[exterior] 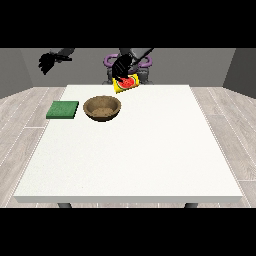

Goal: Pick the cup and pour the ball into the bowl, then pick the bowl and place it on the pad

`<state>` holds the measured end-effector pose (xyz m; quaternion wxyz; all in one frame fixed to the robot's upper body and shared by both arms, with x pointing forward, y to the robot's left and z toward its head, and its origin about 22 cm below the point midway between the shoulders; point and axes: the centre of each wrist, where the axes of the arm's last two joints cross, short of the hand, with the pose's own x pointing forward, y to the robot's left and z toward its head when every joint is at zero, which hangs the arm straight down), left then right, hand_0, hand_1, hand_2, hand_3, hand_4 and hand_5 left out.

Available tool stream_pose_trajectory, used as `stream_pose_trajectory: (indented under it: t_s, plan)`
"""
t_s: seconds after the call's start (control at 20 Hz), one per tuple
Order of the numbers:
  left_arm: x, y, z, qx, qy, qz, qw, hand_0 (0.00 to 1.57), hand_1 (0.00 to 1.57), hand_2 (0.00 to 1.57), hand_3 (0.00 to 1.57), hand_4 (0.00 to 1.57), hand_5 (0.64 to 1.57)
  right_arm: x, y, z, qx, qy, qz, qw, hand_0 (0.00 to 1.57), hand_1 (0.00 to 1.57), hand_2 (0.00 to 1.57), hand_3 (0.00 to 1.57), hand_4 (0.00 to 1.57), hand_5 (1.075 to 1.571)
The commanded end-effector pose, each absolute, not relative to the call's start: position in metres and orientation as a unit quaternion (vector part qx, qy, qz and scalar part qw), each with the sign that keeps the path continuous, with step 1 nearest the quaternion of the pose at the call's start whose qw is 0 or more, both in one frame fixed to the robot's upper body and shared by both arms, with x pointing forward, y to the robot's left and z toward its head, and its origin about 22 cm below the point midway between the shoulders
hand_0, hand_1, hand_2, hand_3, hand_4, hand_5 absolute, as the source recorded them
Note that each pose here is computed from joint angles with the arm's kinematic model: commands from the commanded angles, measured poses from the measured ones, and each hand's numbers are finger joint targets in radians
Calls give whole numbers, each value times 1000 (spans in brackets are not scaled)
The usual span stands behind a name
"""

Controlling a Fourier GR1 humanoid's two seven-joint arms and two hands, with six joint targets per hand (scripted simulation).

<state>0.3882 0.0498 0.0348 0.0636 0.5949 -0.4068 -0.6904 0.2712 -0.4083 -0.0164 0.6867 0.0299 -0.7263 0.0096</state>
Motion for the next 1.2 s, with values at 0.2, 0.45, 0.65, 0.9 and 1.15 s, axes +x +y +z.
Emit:
stream_pose_trajectory:
  t_s: [0.2, 0.45, 0.65, 0.9, 1.15]
  plan:
    - [393, 48, 51, 604, -385, -698, 23, 1447, 1447, 1571, 1571, 1532, 1135, 276, -390, -23, 35, -712, 3, 701, 0, 0, 0, 0, 0, 1569]
    - [400, 82, 66, 543, -580, -487, 362, 1301, 1301, 1571, 1571, 1571, 1190, 254, -418, -28, 11, -706, -32, 707, 0, 0, 0, 0, 0, 1569]
    - [390, 91, 58, 447, -661, -349, 492, 1023, 1023, 1257, 941, 1391, 1300, 259, -420, -20, -9, -712, -47, 701, 0, 0, 0, 0, 225, 1565]
    - [377, 116, 56, 309, -712, -162, 609, 0, 0, 0, 0, 0, 1541, 295, -374, -12, 27, -742, -47, 668, 0, 0, 0, 0, 331, 1568]
    - [355, 125, 55, 139, -781, -104, 600, 0, 0, 0, 0, 0, 1563, 314, -340, -6, 2, -751, -61, 657, 0, 0, 0, 0, 252, 1571]
